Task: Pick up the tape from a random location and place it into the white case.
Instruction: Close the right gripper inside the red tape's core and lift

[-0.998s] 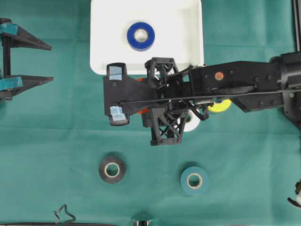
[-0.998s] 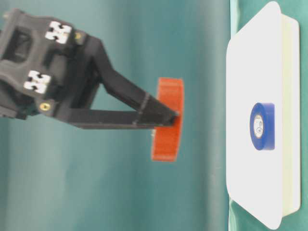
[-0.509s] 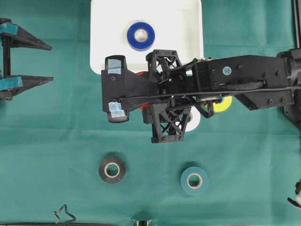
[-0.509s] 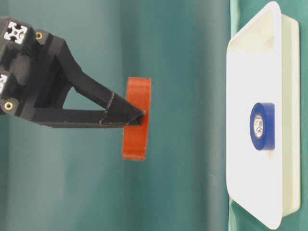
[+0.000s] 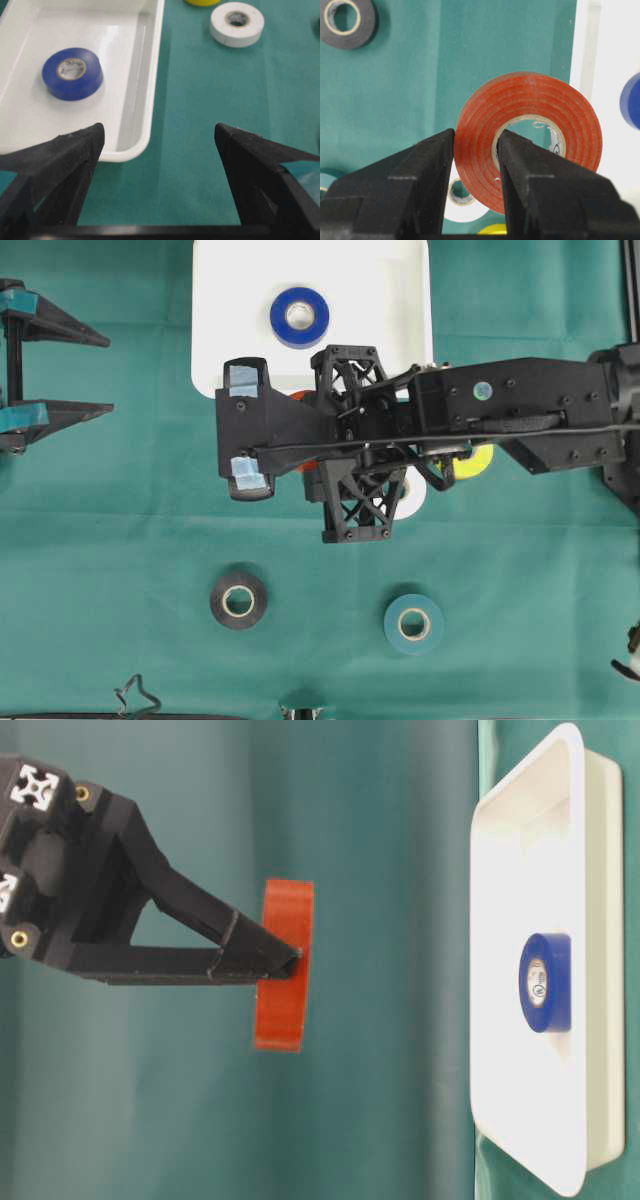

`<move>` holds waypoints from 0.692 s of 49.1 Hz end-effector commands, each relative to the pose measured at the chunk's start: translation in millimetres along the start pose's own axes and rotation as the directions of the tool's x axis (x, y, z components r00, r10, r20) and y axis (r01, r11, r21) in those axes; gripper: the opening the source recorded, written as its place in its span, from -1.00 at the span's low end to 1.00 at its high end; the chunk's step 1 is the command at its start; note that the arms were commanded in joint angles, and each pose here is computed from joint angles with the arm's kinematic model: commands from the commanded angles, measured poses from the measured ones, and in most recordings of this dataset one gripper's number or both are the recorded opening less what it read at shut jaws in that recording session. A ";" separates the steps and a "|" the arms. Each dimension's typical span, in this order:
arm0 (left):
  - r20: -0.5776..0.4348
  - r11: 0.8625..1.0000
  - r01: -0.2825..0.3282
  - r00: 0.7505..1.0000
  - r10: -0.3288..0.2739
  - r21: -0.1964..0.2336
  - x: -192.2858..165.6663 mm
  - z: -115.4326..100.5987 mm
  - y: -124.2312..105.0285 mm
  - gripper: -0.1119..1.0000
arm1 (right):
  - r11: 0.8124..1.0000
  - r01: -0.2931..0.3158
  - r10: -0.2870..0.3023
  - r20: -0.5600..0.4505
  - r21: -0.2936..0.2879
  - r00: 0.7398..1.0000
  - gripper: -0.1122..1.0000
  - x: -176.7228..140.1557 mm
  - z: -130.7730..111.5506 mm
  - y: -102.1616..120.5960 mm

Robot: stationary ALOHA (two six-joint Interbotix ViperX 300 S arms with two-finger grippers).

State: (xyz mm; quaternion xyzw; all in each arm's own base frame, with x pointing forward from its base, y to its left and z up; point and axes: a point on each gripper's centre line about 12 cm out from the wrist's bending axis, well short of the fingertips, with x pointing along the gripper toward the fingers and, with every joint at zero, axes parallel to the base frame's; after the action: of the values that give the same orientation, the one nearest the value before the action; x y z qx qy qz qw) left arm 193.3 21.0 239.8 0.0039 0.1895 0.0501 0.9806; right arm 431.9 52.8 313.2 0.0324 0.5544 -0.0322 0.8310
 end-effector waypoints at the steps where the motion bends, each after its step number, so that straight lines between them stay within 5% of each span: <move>1: 0.008 1.000 0.001 1.000 -0.001 -0.001 0.7 3.5 -0.2 0.95 | 1.000 -0.014 0.014 0.064 0.004 0.998 -0.27 -25.0 5.5 -0.1; 34: 0.002 1.000 0.002 1.000 -0.002 -0.002 0.7 2.8 -0.2 0.95 | 1.000 0.006 -0.006 0.071 0.002 0.997 -0.27 -24.9 6.6 -4.1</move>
State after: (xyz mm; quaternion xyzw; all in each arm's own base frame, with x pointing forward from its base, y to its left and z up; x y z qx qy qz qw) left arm 193.1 21.0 239.3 0.0038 0.1918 0.0500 0.9802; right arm 432.4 51.1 312.2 0.0283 0.5542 -0.0358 0.8311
